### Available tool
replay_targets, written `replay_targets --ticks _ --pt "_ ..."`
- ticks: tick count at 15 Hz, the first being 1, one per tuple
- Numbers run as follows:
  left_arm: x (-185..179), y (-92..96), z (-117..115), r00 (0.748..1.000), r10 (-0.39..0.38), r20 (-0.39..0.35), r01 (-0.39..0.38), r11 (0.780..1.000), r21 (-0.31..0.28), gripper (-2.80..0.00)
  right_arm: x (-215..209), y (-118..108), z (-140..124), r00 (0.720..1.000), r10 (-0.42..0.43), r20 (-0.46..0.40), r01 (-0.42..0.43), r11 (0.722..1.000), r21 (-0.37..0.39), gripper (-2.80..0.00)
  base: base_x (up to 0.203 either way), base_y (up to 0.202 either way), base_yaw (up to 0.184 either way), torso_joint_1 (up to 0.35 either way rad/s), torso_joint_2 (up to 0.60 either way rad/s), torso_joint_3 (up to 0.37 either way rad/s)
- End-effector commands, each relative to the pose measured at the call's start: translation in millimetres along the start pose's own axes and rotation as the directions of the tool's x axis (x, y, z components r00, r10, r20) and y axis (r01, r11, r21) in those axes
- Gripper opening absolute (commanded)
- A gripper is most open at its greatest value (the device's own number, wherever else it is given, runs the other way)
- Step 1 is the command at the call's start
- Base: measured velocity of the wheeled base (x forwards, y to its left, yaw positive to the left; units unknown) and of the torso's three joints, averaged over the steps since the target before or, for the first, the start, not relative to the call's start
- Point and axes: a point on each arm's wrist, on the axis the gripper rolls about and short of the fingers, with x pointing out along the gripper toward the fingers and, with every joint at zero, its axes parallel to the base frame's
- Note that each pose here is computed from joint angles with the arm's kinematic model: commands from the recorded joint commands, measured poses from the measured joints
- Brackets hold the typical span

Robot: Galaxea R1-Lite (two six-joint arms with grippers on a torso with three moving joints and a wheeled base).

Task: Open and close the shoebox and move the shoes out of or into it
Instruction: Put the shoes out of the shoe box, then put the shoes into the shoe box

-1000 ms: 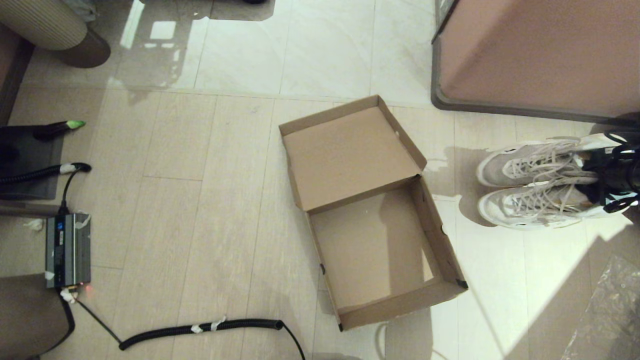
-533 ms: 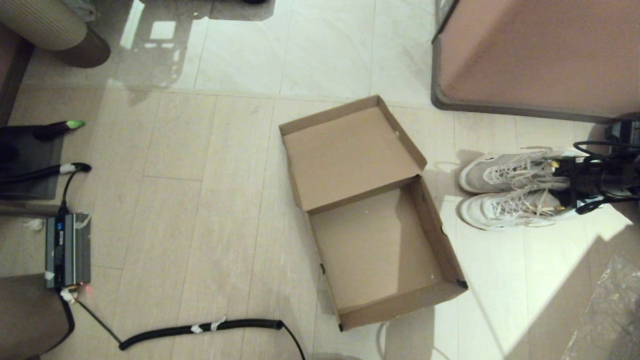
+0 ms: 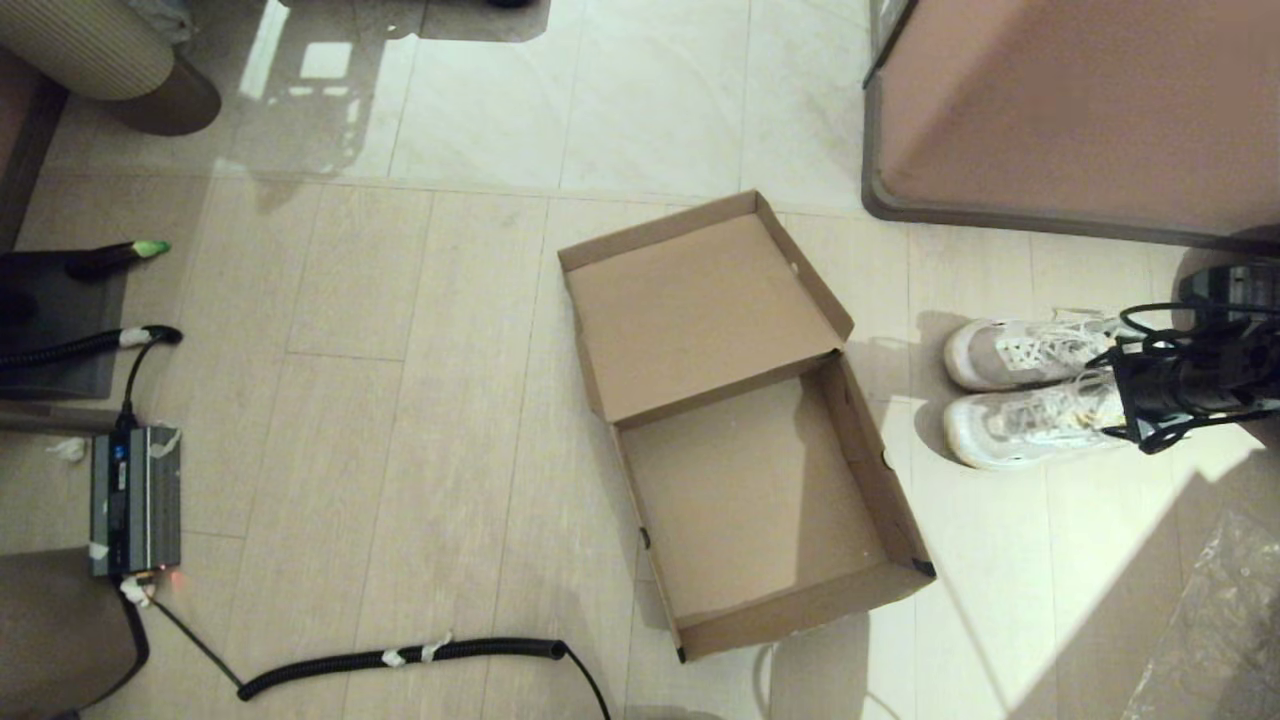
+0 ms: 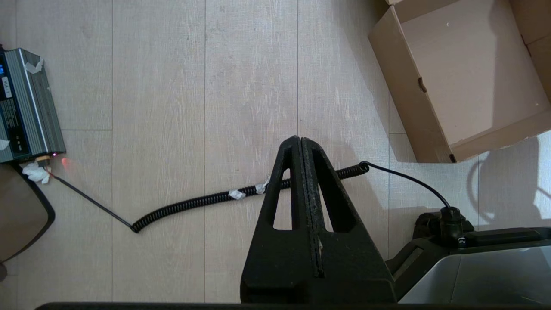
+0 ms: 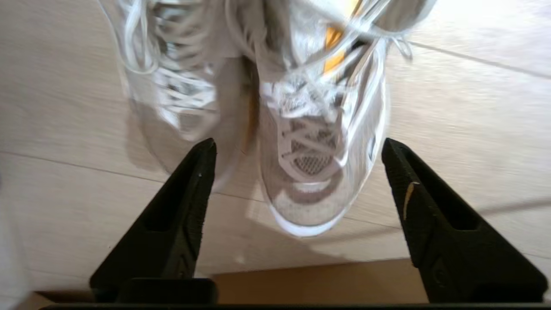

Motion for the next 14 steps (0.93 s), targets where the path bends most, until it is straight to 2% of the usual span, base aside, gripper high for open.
replay_targets --ticks 1,3,4,5,6,7,8,12,14 --pt "0 0.0 0 1.000 -0.001 0.002 0.001 1.000 0.000 -2.80 -13 1 -2 1.000 -0.016 -0.011 0.016 0.999 -0.049 0.00 0.000 0.000 0.000 0.000 0.00 0.000" --pt "0 0.0 0 1.000 0.000 0.002 0.000 1.000 0.000 -2.80 -24 3 -7 1.000 -0.012 -0.019 0.010 0.996 -0.091 0.00 0.000 0.000 0.000 0.000 0.00 0.000" --pt "0 0.0 0 1.000 0.001 0.002 -0.001 1.000 0.000 -2.80 -32 4 -17 0.999 -0.015 -0.040 0.008 0.987 -0.162 0.00 0.000 0.000 0.000 0.000 0.00 0.000" --pt "0 0.0 0 1.000 -0.001 0.002 0.001 1.000 0.000 -2.80 -38 1 -34 0.997 -0.032 -0.075 0.011 0.964 -0.266 0.00 0.000 0.000 0.000 0.000 0.00 0.000" --pt "0 0.0 0 1.000 0.001 0.002 -0.001 1.000 0.001 -2.80 -41 -4 -55 0.991 -0.059 -0.116 0.011 0.925 -0.379 0.00 0.000 0.000 0.000 0.000 0.00 0.000" --pt "0 0.0 0 1.000 -0.001 0.002 0.001 1.000 0.001 -2.80 -43 -8 -75 0.987 -0.074 -0.145 -0.006 0.871 -0.491 0.00 0.000 0.000 0.000 0.000 0.00 0.000" --pt "0 0.0 0 1.000 0.000 0.002 0.000 1.000 0.001 -2.80 -45 -6 -90 0.987 -0.063 -0.145 -0.026 0.840 -0.542 -2.80 0.000 0.000 0.000 0.000 0.00 0.000" --pt "0 0.0 0 1.000 0.000 -0.001 0.000 1.000 -0.004 -2.80 -42 -2 -133 0.988 -0.059 -0.141 -0.040 0.788 -0.615 -2.80 0.000 0.000 0.000 0.000 0.00 0.000" --pt "0 -0.2 0 1.000 -0.008 -0.002 0.008 0.999 0.033 -2.80 -25 -8 -148 0.993 -0.093 -0.079 0.021 0.768 -0.640 -2.80 0.000 0.000 0.000 0.000 0.00 0.000"
